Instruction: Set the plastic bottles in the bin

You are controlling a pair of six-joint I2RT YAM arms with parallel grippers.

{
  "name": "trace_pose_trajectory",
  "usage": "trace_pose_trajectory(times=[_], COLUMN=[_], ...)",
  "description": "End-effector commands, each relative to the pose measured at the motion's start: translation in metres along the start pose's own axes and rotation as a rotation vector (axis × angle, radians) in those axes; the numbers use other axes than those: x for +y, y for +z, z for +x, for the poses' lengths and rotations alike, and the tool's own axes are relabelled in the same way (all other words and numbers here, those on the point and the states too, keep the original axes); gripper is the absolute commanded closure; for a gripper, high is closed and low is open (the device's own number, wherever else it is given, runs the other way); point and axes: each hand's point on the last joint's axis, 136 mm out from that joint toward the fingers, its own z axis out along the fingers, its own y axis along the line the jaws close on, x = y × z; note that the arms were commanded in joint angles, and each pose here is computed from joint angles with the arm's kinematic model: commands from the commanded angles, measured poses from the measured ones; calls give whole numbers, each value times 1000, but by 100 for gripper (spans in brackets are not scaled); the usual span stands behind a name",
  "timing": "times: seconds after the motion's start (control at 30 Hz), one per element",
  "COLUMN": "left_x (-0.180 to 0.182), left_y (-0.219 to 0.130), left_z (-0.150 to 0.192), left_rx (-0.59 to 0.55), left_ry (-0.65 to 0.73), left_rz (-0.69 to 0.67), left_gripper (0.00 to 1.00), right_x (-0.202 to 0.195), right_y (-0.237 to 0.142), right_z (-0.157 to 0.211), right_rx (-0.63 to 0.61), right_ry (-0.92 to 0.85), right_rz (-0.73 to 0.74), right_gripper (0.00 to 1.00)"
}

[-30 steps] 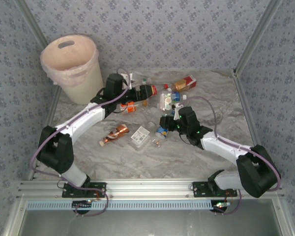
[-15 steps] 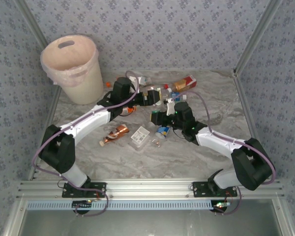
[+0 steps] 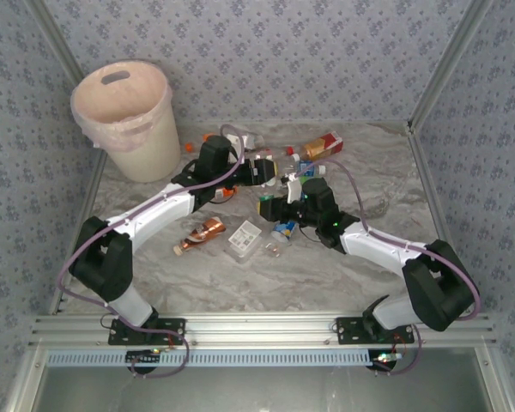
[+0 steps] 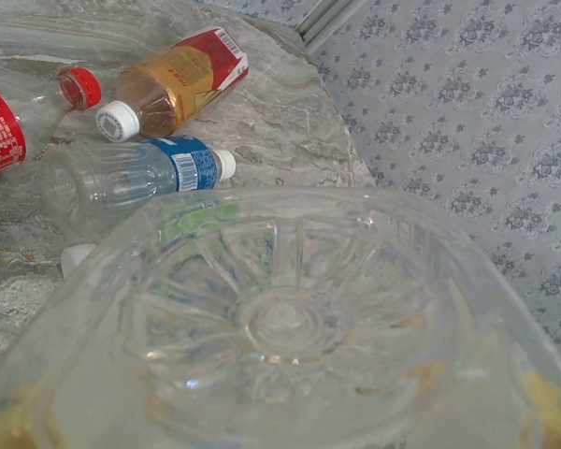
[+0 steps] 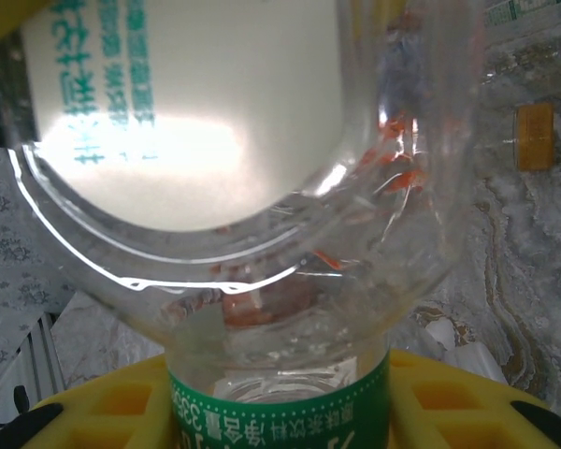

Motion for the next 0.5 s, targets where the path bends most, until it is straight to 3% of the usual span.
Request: trace_pose_trajectory(times=[0.0,0.17,0.37,0.47], left_x=[1,3,10,12], left_y=[1,-1,-2,-6], left_z=[-9,-18,-22,-26], left_rx=[-24,-57,-73,-88], left_ry=[10,9,-11,-21], left_rz=[-14,-34,-49,-51], left_gripper=[41,41,41,42], right_x=[13,4,12,9], right_y=[-2,-7,-24,-34], right_z=[-12,-9,-15,-18], right_rx=[-3,22,0,-11], right_ry=[-32,-10,-116,-138], right_rz=[-36,-29,-42,-17], right_gripper=[50,30,1,0])
